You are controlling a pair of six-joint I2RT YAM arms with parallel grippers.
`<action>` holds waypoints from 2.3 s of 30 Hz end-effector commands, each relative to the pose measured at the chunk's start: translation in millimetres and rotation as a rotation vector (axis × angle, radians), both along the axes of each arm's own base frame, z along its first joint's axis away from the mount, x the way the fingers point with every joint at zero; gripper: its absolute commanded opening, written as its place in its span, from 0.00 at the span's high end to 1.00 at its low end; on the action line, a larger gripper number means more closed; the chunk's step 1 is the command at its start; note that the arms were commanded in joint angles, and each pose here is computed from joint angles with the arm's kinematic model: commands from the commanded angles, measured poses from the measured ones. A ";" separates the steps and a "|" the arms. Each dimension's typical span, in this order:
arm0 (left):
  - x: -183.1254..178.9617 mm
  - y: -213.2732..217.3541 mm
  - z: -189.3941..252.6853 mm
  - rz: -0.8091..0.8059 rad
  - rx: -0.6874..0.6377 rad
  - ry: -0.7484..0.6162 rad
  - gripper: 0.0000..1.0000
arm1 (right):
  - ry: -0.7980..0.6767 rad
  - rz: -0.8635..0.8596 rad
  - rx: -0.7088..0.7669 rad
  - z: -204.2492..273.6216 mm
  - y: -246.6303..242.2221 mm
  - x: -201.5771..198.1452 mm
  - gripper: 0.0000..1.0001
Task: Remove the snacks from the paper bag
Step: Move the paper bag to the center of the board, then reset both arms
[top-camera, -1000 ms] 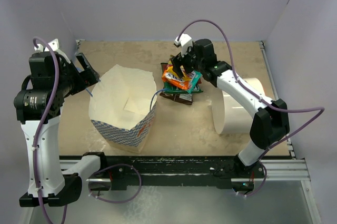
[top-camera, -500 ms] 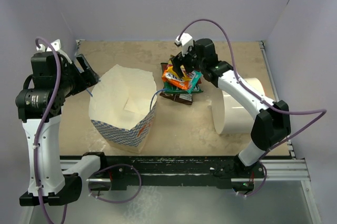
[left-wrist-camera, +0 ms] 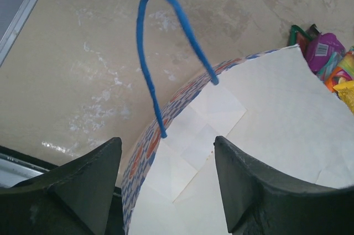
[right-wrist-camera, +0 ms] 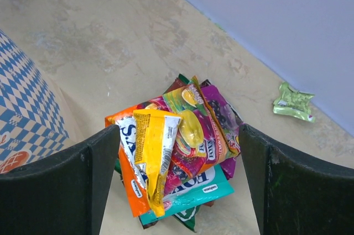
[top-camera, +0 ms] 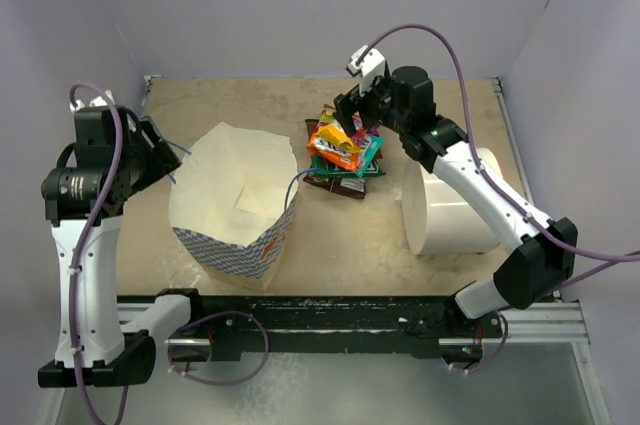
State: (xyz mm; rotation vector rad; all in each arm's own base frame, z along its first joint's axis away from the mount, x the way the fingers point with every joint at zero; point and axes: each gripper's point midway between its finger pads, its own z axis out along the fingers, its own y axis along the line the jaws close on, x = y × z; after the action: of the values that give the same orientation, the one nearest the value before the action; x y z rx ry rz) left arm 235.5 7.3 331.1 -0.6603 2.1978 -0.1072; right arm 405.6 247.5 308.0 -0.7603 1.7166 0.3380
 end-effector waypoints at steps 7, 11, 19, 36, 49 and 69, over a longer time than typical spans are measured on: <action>35.7 9.5 -22.2 0.140 -0.050 -0.012 0.46 | -0.087 0.010 0.065 38.2 -2.8 -11.0 0.11; 60.6 17.6 -11.5 0.156 -0.017 -0.089 0.56 | -0.081 -0.008 0.069 42.0 -9.7 -18.8 0.11; 93.1 19.4 -19.5 0.150 -0.028 -0.051 0.72 | -0.097 -0.074 0.144 51.3 -35.7 -51.4 0.10; 222.5 44.4 34.8 0.035 0.039 -0.298 1.00 | 0.059 -0.423 0.399 79.7 -75.7 -53.9 0.00; 187.0 38.4 70.7 -0.018 0.073 -0.367 0.27 | 0.036 -0.630 0.409 87.7 -118.5 -64.2 0.00; -7.7 -92.9 209.0 -0.702 0.127 -0.837 0.01 | 0.028 -0.686 0.425 125.3 -181.6 -159.2 0.00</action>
State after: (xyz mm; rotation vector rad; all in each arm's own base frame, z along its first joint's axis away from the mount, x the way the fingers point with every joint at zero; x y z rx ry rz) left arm 273.8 -40.7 516.6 -0.0515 1.6152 -0.3598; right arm 277.1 89.2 410.1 0.0874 1.7801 0.2112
